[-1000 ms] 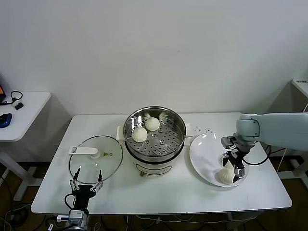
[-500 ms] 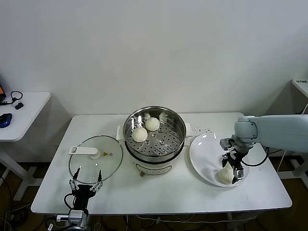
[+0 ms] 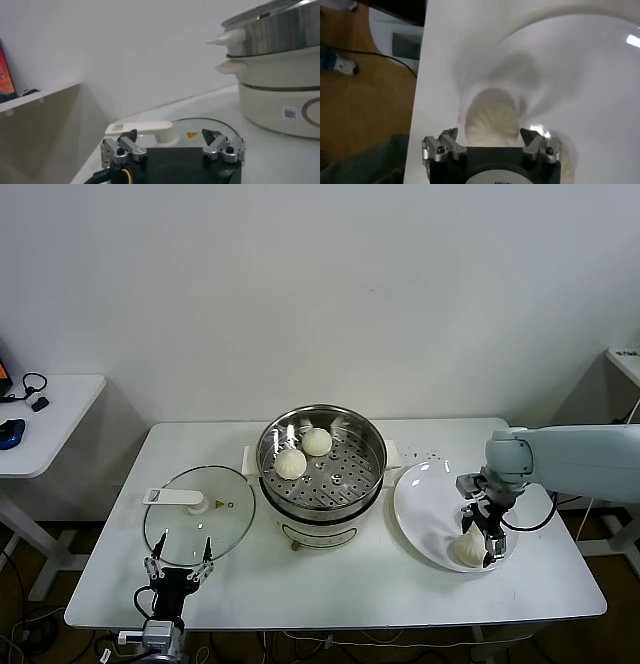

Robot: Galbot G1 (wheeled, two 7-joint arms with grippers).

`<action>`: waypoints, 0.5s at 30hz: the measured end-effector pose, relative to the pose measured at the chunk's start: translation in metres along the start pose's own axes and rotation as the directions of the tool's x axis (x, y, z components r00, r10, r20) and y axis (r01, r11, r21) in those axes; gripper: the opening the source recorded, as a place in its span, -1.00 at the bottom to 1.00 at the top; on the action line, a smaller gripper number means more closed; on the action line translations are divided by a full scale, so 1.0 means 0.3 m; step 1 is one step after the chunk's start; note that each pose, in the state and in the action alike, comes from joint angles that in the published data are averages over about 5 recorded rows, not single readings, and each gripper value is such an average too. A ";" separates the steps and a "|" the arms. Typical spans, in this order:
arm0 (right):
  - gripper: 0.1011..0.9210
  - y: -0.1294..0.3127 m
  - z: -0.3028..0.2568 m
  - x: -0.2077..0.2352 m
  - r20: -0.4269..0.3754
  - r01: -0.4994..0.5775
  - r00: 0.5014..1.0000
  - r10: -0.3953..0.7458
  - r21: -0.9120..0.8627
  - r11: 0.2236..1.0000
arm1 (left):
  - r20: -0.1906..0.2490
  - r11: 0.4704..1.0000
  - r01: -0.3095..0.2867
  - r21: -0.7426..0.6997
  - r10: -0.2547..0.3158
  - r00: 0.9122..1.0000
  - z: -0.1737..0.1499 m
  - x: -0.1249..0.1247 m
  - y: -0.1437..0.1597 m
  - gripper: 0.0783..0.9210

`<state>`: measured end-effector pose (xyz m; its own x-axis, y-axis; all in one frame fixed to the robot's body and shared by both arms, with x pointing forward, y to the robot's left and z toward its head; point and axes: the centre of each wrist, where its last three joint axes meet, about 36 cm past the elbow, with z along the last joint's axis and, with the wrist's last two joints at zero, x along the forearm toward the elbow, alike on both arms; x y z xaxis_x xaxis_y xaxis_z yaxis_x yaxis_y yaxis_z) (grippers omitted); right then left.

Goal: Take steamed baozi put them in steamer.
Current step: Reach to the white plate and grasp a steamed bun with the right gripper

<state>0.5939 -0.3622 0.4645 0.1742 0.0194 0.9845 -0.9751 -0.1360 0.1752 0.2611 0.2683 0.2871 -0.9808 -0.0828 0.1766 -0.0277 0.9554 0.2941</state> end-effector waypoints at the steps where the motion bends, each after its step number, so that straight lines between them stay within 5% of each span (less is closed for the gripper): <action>1: 0.75 0.000 0.001 -0.001 -0.001 -0.001 1.000 0.001 0.000 1.000 | 0.000 1.000 0.000 0.000 0.000 1.000 0.000 0.000 -0.001 0.77; 15: 0.54 -0.011 -0.002 0.005 -0.009 -0.010 1.000 0.010 0.003 1.000 | 0.004 1.000 0.001 0.000 -0.001 1.000 0.000 0.004 -0.001 0.77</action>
<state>0.5972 -0.3613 0.4656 0.1629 0.0271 0.9863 -0.9764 -0.1392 0.1651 0.2600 0.2680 0.2872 -0.9816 -0.0823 0.1722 -0.0285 0.9553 0.2943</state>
